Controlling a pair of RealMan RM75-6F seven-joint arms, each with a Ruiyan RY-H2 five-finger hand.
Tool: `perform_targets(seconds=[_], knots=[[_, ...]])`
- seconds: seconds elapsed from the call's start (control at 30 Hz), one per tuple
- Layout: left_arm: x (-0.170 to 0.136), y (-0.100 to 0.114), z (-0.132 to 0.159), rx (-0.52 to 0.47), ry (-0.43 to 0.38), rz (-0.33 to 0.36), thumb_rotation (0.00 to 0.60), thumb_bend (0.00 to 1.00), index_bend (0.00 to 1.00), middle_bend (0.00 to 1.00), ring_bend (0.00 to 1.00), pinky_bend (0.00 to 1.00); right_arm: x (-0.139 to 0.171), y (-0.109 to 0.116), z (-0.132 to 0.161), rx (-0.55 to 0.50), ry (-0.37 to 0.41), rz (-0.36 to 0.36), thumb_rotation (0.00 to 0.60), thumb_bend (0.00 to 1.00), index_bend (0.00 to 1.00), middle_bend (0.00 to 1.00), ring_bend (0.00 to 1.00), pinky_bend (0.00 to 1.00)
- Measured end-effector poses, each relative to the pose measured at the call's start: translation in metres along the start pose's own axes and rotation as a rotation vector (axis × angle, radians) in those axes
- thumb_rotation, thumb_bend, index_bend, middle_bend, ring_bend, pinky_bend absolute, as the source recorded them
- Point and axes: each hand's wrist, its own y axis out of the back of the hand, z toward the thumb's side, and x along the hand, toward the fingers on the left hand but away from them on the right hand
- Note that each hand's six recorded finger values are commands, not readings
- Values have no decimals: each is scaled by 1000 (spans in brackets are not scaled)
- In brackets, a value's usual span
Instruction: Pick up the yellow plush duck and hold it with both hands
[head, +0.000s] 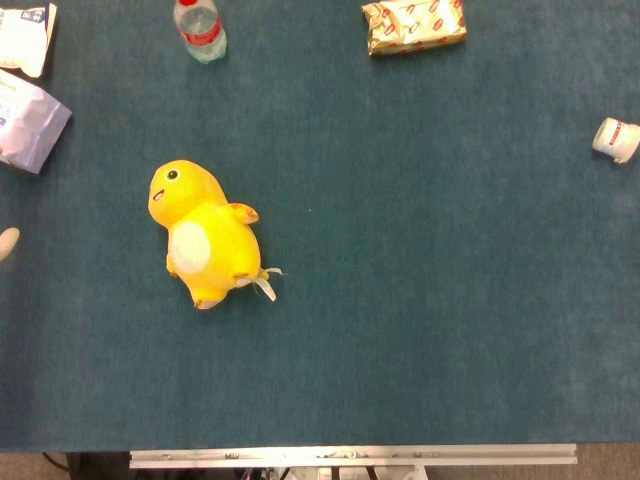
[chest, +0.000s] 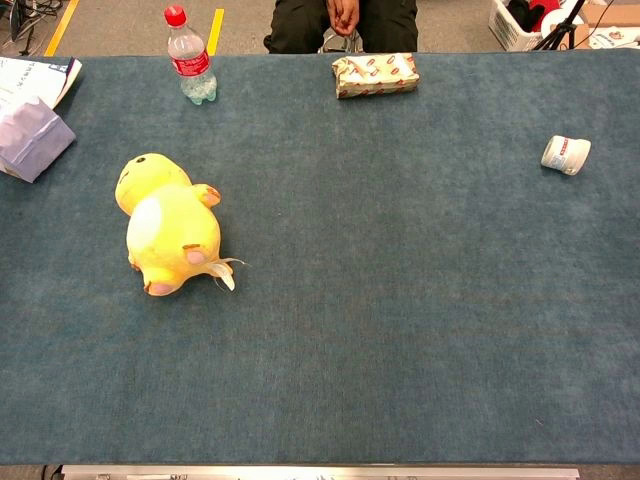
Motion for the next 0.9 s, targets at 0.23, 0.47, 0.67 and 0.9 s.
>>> perform_targets(seconds=[0.23,0.47,0.67,0.9], knots=[[2,-2,-1,0,-3,-14,600,196,222,98,18,157,-2,1,2,-2,4,-11,600,249,0,209,87,143],[8,-7,4,-18,-51,-46,600,196,222,106,38,157,-7,1,4,-15,6,-21,600,249,0,209,87,143],[21,-23,22,-33,-190,-176,600,196,222,107,38,157,-12,-4,6,-21,9,-10,600,249,0,209,87,143],[44,-37,49,18,-354,-266,600,195,220,107,38,157,-17,-3,10,-23,19,-15,600,249,0,209,88,143]])
